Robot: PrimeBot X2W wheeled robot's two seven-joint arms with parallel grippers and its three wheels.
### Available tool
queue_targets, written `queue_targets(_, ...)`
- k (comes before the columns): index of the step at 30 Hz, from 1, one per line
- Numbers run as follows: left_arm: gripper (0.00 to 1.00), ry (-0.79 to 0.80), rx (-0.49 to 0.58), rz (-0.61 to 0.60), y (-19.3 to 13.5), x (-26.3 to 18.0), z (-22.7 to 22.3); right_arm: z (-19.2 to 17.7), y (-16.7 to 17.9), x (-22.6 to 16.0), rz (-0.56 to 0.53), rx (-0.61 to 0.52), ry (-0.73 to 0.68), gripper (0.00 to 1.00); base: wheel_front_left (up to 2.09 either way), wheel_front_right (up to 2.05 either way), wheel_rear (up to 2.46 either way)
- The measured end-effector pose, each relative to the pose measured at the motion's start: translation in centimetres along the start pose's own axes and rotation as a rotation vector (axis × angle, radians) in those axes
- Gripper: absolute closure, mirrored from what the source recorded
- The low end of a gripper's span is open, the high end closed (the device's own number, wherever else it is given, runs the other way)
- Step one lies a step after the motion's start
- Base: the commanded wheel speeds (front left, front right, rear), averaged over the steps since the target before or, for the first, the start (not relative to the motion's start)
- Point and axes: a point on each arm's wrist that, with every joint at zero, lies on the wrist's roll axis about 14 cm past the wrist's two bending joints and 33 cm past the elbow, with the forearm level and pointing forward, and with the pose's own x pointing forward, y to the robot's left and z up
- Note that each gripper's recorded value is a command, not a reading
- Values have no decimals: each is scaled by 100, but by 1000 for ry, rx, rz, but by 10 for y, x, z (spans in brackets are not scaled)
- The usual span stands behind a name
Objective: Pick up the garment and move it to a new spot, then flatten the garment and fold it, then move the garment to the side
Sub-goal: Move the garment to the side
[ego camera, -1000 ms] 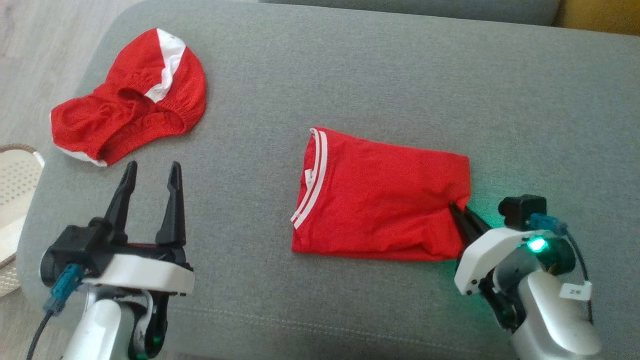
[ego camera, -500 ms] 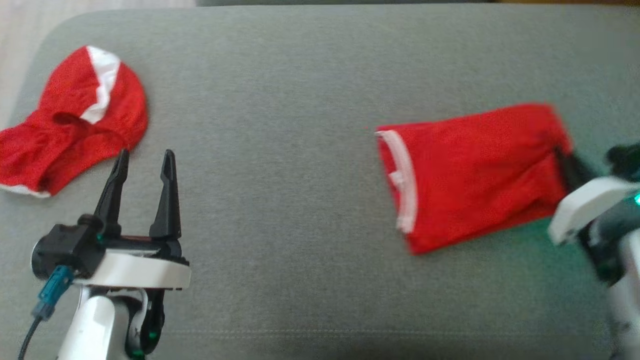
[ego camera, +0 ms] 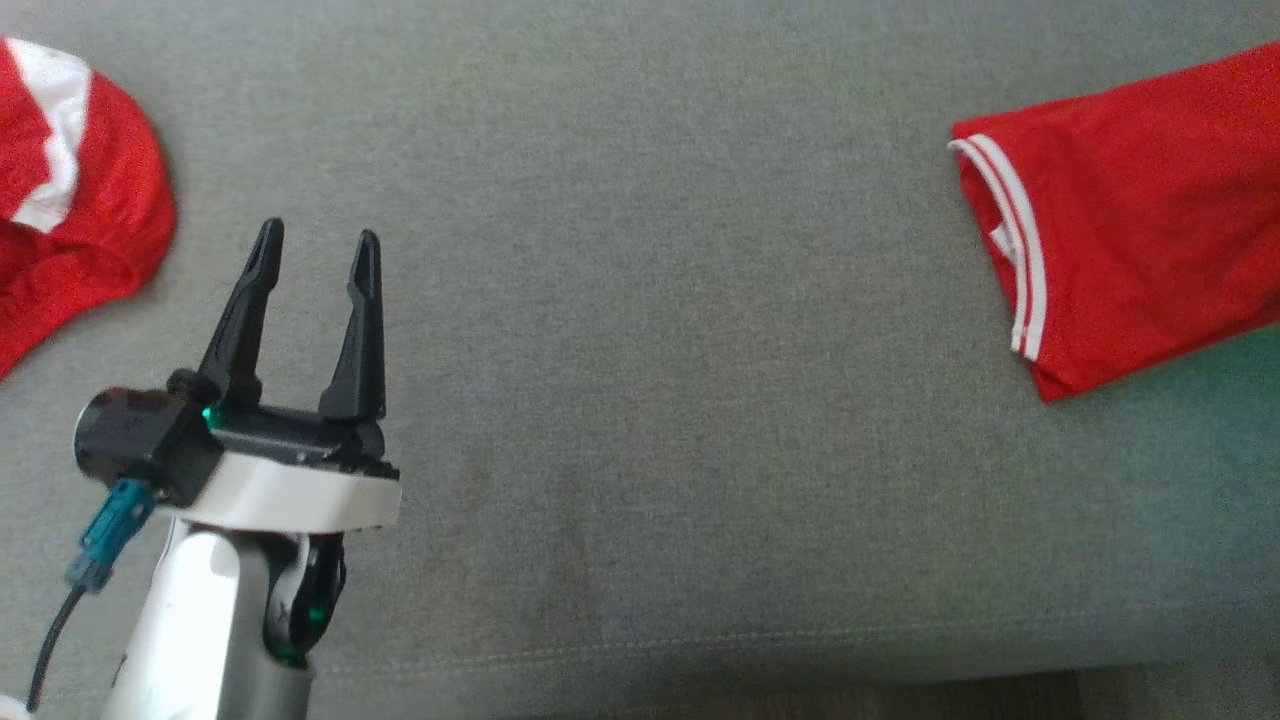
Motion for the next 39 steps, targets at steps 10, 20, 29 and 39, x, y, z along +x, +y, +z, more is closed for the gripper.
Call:
queue_targets(10,0,30,-13,-40,-2,24,-25,-17,-4,19,-48,-26,25,98,0,0,0)
queue_targets(20,0,49,-23,-65,-6,32,-38,-29,2,19,-89,22,-5,0,0,0,0)
queue_targets(29,0,26,-11,-65,-7,27,-23,16,10,-20,-102,75,-202,0,0,0,0)
queue_targets(39,0,34,39,36,18,-17,-3,36,114,-65,158,157,-307,0,0,0,0)
